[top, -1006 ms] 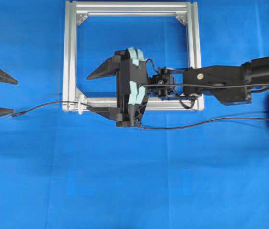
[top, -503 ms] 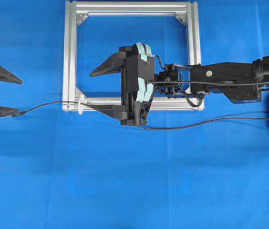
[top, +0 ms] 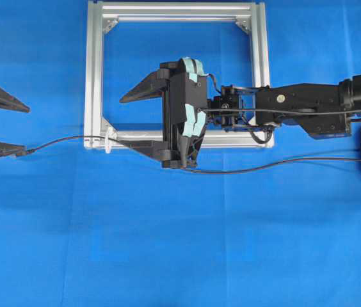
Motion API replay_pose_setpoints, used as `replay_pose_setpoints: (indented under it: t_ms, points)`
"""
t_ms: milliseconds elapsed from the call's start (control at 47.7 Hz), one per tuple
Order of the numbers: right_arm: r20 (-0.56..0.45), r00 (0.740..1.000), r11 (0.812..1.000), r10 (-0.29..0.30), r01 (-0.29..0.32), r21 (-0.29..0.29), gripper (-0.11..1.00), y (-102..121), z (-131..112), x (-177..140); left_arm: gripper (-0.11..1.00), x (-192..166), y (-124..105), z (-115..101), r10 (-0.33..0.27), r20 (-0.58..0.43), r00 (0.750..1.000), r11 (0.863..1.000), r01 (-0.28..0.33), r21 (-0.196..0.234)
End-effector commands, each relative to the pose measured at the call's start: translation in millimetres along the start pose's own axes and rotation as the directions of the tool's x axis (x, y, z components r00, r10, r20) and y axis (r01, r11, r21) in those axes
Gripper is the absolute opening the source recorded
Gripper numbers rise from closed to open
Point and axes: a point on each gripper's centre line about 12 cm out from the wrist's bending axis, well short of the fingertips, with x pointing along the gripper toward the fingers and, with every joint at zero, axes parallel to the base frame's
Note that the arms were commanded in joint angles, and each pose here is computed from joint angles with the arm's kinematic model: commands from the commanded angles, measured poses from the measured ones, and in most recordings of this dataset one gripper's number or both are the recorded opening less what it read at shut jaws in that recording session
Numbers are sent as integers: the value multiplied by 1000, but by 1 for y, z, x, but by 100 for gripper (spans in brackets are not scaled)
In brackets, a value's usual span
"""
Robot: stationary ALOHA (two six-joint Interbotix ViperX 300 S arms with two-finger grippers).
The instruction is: Insert the wire through the string loop located on the left side.
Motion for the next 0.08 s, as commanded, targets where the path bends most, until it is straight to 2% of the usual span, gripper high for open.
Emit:
replay_pose_setpoints:
  t_ms: [0, 63]
  points:
    - [51, 999, 1000, 1, -2, 9, 96, 0, 18, -7, 85, 1, 0, 5, 2, 10, 1000, 1000, -2, 13]
    - [54, 999, 1000, 1, -1, 15, 96, 0, 18, -7, 85, 1, 0, 5, 2, 10, 1000, 1000, -3, 28]
